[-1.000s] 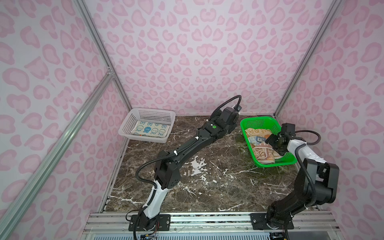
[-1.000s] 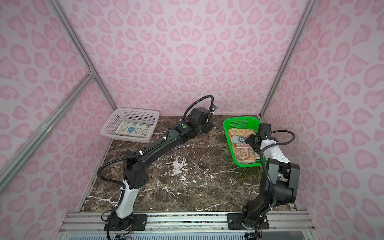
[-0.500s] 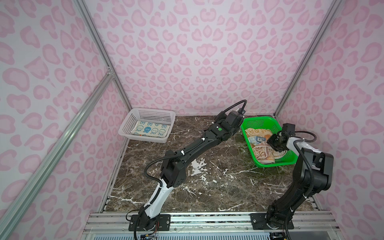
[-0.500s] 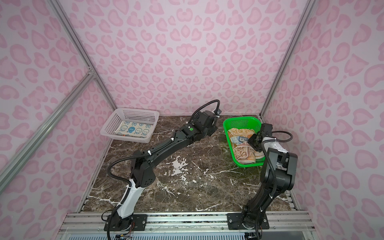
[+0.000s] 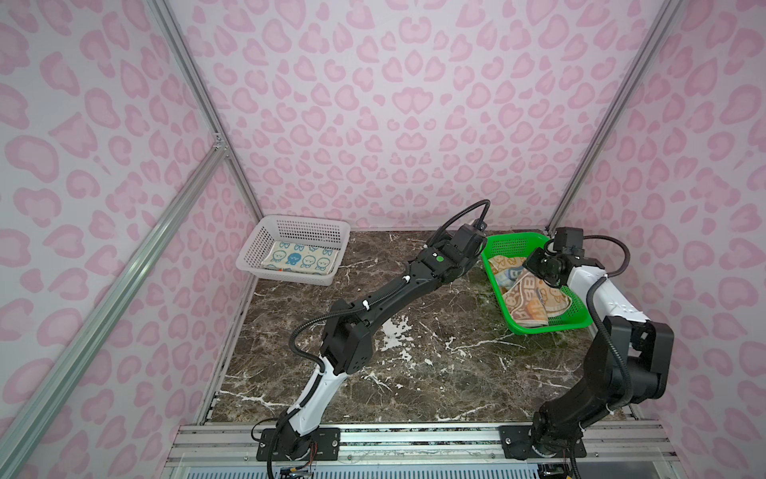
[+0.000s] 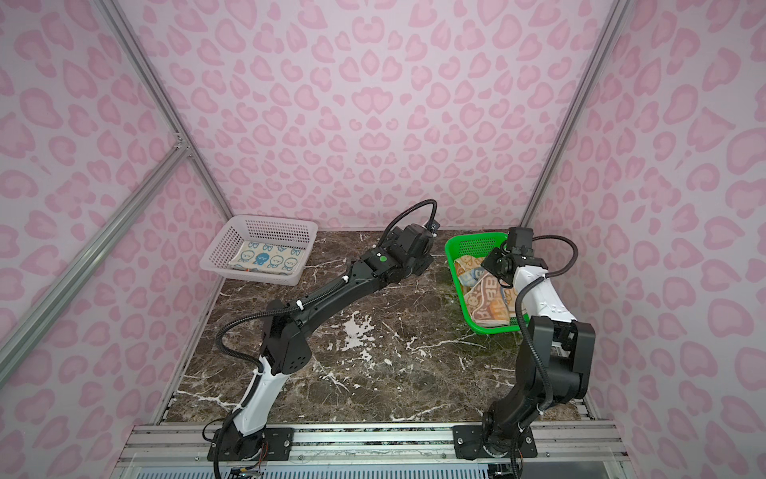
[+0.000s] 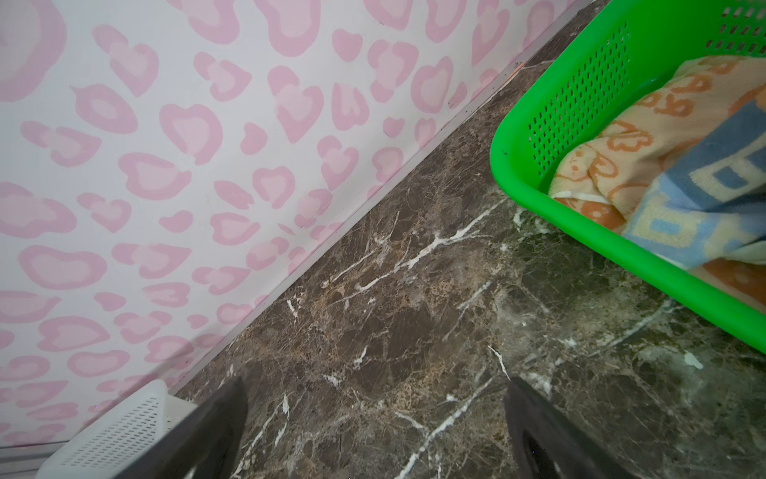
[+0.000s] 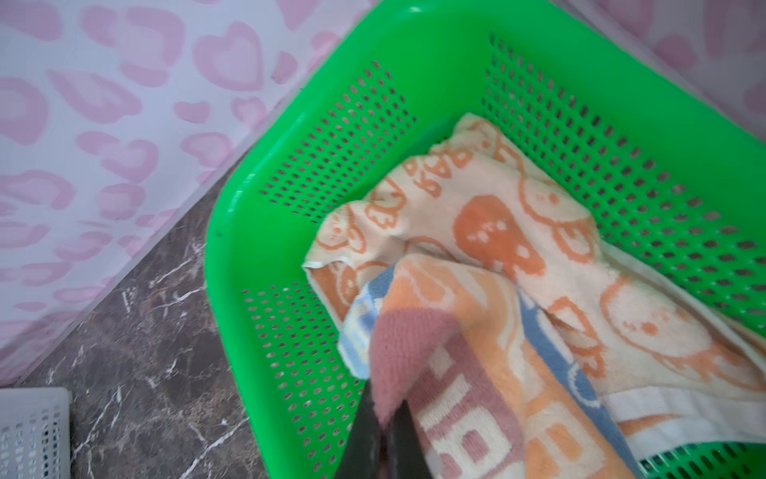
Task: Fold and stack the towels
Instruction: 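Pull the RABBIT towel out of the green basket onto the table with the right gripper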
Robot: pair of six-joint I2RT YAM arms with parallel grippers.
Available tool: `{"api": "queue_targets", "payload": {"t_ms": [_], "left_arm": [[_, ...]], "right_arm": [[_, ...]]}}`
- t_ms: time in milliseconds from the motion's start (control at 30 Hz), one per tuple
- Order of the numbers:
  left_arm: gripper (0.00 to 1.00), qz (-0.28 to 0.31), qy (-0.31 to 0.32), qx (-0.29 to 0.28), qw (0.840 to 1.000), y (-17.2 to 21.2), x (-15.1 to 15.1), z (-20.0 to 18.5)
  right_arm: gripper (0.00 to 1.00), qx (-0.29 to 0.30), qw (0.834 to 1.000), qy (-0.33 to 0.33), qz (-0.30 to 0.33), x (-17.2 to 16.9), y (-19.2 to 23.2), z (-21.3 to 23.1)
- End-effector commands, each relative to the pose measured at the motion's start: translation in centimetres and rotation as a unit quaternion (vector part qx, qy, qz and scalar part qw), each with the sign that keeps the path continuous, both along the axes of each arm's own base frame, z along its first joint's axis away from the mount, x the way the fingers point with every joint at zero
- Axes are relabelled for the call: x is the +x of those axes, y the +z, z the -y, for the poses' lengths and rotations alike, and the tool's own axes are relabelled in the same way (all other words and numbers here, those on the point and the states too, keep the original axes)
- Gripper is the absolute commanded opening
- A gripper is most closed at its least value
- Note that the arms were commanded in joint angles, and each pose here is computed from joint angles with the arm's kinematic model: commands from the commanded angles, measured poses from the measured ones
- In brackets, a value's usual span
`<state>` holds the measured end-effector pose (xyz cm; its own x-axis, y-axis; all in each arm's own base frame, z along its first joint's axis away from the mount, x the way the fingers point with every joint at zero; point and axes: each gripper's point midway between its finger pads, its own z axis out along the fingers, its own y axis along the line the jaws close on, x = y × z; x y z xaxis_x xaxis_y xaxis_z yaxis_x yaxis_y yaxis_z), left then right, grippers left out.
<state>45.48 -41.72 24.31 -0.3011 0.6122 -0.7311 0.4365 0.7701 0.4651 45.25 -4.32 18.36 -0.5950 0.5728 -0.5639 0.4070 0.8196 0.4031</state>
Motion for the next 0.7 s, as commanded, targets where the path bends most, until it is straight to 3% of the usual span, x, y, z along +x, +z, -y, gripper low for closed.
{"api": "queue_targets", "payload": {"t_ms": [0,200,333,433,533,633,667], "left_arm": [[0.97,0.004,0.051,-0.026,0.998,2.7,-0.4,-2.6],[0.97,-0.023,0.127,-0.106,0.986,4.6,-1.6,-8.8],[0.97,-0.042,0.173,-0.178,0.968,5.5,-3.1,-14.4],[0.97,-0.04,0.2,-0.21,0.956,6.2,-4.4,-18.2],[0.97,-0.031,0.222,-0.221,0.949,6.3,-5.7,-21.1],[0.97,-0.041,0.234,-0.221,0.946,5.1,-6.9,-22.6],[0.97,-0.046,0.237,-0.219,0.945,4.5,-7.2,-22.9]], "right_arm": [[0.0,-0.052,0.998,0.043,0.006,-0.6,3.0,-2.1],[0.0,-0.074,0.976,0.174,0.105,-1.1,13.3,-12.1],[0.0,-0.075,0.942,0.271,0.184,-4.0,20.3,-20.4],[0.0,-0.052,0.919,0.314,0.232,-6.3,24.2,-24.1],[0.0,-0.013,0.918,0.323,0.229,-6.0,23.5,-25.2],[0.0,0.004,0.934,0.316,0.167,-3.9,17.2,-25.3],[0.05,0.019,0.939,0.313,0.14,-3.0,14.2,-25.1]]}}
